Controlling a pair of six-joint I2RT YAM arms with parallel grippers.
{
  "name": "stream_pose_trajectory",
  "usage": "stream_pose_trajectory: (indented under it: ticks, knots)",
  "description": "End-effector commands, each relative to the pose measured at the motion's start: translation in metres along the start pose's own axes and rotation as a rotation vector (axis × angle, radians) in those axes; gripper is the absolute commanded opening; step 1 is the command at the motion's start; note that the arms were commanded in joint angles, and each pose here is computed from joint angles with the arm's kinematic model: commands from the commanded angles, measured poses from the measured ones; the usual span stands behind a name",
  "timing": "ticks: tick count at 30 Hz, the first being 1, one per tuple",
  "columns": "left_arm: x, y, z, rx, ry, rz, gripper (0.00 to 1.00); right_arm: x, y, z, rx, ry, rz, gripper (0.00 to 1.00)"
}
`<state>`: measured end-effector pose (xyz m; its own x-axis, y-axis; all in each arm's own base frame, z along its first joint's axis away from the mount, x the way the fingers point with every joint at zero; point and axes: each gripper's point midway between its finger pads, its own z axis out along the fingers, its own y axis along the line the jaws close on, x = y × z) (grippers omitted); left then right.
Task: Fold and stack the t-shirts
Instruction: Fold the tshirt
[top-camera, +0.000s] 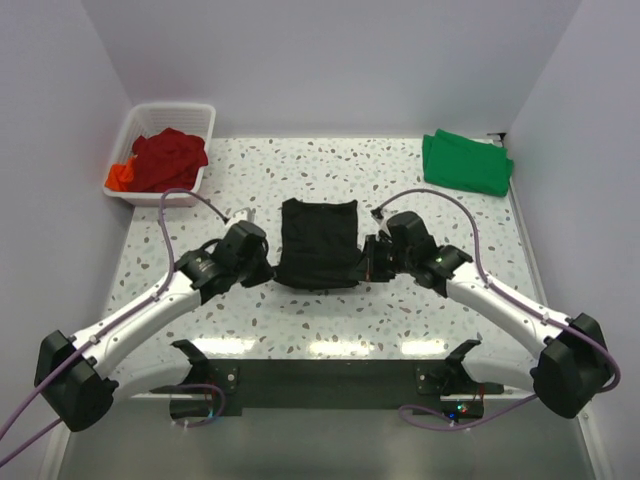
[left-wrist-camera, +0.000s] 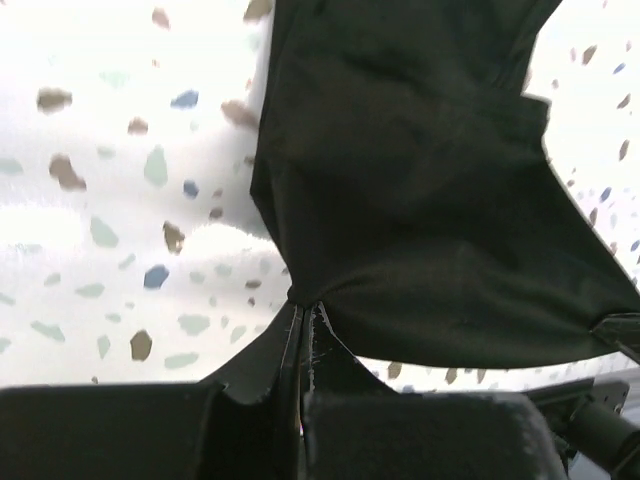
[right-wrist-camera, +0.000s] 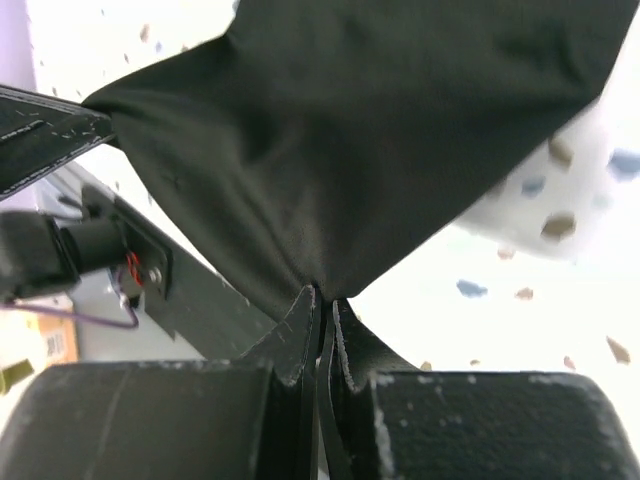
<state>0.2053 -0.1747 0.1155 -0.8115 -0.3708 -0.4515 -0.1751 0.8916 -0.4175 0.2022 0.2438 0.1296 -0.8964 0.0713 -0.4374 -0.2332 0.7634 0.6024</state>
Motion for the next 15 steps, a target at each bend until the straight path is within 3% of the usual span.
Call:
stream_pose_trajectory:
  ticks: [1,15]
  knots:
    - [-0.049,-0.02,-0.009,-0.039,-0.146,0.056,0.0,-0.03,0.006,-0.004,0.051,-0.061,-0.064,0.0]
    - [-0.102,-0.039,0.015,-0.187,-0.22,0.064,0.0,-0.109,0.001,0.012,0.173,-0.24,-0.093,0.0]
